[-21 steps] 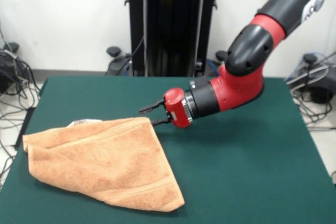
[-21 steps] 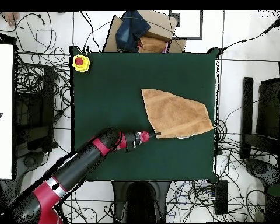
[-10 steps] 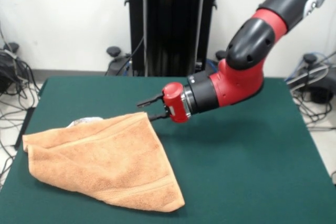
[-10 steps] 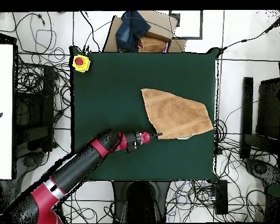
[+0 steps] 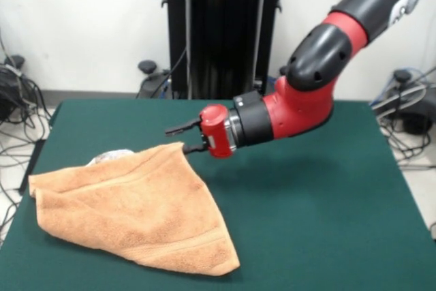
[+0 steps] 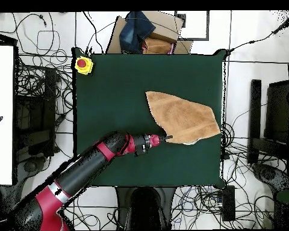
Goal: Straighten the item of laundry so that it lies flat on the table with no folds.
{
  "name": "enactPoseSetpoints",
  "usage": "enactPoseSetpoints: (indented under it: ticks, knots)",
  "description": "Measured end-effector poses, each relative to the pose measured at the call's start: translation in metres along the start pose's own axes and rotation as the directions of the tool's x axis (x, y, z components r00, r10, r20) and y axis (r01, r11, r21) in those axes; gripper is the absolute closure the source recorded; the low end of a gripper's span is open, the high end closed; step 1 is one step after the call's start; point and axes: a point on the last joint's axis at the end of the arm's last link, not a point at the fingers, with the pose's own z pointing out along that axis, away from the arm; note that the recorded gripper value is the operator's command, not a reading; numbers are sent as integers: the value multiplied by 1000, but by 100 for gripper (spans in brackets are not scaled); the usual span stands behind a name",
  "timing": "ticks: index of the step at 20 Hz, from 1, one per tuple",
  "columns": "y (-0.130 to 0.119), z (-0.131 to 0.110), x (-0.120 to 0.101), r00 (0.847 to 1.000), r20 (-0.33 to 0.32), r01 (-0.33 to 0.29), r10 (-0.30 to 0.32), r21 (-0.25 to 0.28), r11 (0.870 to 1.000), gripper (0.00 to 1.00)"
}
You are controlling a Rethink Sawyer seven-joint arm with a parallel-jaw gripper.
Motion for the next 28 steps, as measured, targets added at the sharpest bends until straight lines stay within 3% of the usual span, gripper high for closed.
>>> enactPoseSetpoints:
  ticks: [10,11,21,28]
  knots:
    - [-7,35,10,1000,-20,-14,15,65,998,0]
    - [-6,38,12,999,-21,-39,41,69,997,100]
    - [-5,39,12,991,-6,-131,132,89,987,100]
    - [-3,36,9,989,-3,-148,149,85,985,100]
